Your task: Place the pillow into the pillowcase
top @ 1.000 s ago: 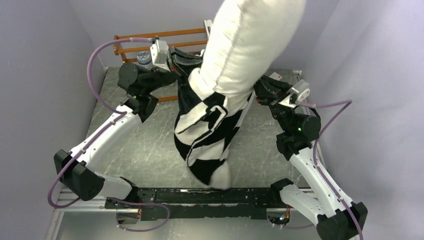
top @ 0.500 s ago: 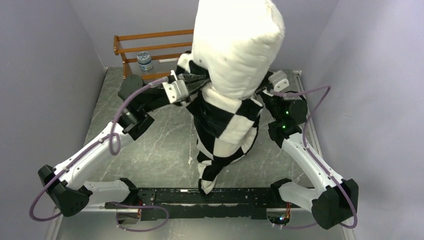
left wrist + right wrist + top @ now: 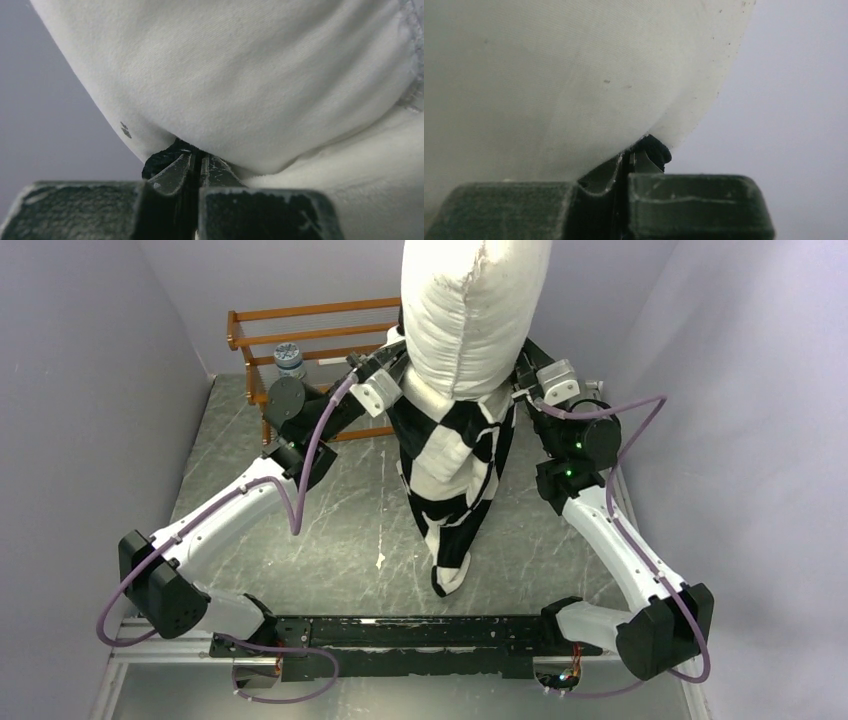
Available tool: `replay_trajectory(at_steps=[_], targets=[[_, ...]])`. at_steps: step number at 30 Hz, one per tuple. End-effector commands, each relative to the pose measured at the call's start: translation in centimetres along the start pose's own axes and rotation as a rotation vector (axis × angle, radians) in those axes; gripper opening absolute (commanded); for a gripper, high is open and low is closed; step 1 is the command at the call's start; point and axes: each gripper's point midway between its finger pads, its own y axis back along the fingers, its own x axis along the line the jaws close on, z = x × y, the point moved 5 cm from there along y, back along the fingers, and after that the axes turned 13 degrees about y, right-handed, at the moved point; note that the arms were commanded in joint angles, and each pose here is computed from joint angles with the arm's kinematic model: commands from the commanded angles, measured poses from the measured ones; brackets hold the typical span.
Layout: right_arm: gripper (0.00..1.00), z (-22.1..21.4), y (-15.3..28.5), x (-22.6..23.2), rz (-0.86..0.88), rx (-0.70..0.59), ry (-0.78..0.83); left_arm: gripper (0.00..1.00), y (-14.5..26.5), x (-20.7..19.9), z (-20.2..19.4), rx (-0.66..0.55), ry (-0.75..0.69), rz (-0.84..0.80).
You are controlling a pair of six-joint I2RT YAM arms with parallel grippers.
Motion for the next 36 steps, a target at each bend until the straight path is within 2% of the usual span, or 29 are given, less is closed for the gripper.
replay_trajectory(at_steps=[1,2,4,5,7,8,9,11,14,15,18,20,22,24,27,30,33,36], targets=[[0.00,3.3,0.4,-1.9,-0.054,-0.132,0.075,0.05,1.1,0.6,5.5,-0.213,-0.115,0.045],[0.00,3.0,0.8,-1.4,-0.044,-0.117,0.058,0.05,1.4,0.3,5.1,-0.200,-0.096,0.039],[0.00,1.8,2.6,0.1,-0.023,-0.057,-0.065,0.05,2.3,-1.2,3.4,-0.145,0.039,-0.003],[0.00,1.4,3.5,0.9,-0.013,-0.016,-0.180,0.05,2.8,-2.1,2.8,-0.107,0.141,-0.035],[0.00,0.9,5.6,2.7,0.012,0.114,-0.475,0.05,4.7,-4.2,1.5,-0.026,0.441,-0.044],[0.00,0.5,6.7,3.4,-0.023,0.214,-0.660,0.05,6.1,-5.4,0.7,0.023,0.607,-0.033],[0.00,-0.6,8.5,4.4,-0.081,0.380,-0.843,0.05,7.5,-6.7,0.3,0.064,0.734,-0.038],[0.00,-0.7,11.4,6.3,-0.101,0.539,-1.072,0.05,10.3,-8.7,-0.1,0.135,0.800,-0.041],[0.00,0.2,15.1,7.9,-0.064,0.677,-1.201,0.05,13.8,-9.8,0.6,0.171,0.913,0.005],[0.00,0.4,16.1,8.1,-0.067,0.725,-1.210,0.05,14.5,-10.0,0.6,0.186,0.951,0.025],[0.00,0.3,18.3,7.4,-0.135,0.885,-1.175,0.05,15.1,-9.4,0.1,0.362,1.067,0.170],[0.00,0.5,18.4,7.1,-0.130,0.905,-1.154,0.05,14.5,-8.4,-0.4,0.513,1.107,0.289],[0.00,0.8,17.0,6.3,-0.115,0.879,-1.118,0.05,12.7,-7.4,0.3,0.574,1.124,0.332],[0.00,0.9,15.3,4.9,-0.124,0.839,-1.038,0.05,10.5,-7.0,1.5,0.544,1.204,0.312],[0.00,1.1,13.3,3.2,-0.151,0.745,-0.958,0.05,8.1,-5.9,3.5,0.401,1.329,0.330],[0.00,2.5,11.0,1.5,-0.145,0.608,-0.912,0.05,5.8,-4.7,5.3,0.276,1.350,0.285],[0.00,3.6,9.3,0.5,-0.124,0.519,-0.873,0.05,3.7,-5.0,6.9,0.221,1.319,0.117],[0.00,4.6,8.1,-0.8,-0.122,0.401,-0.800,0.05,3.5,-6.8,6.8,0.215,1.286,-0.057]])
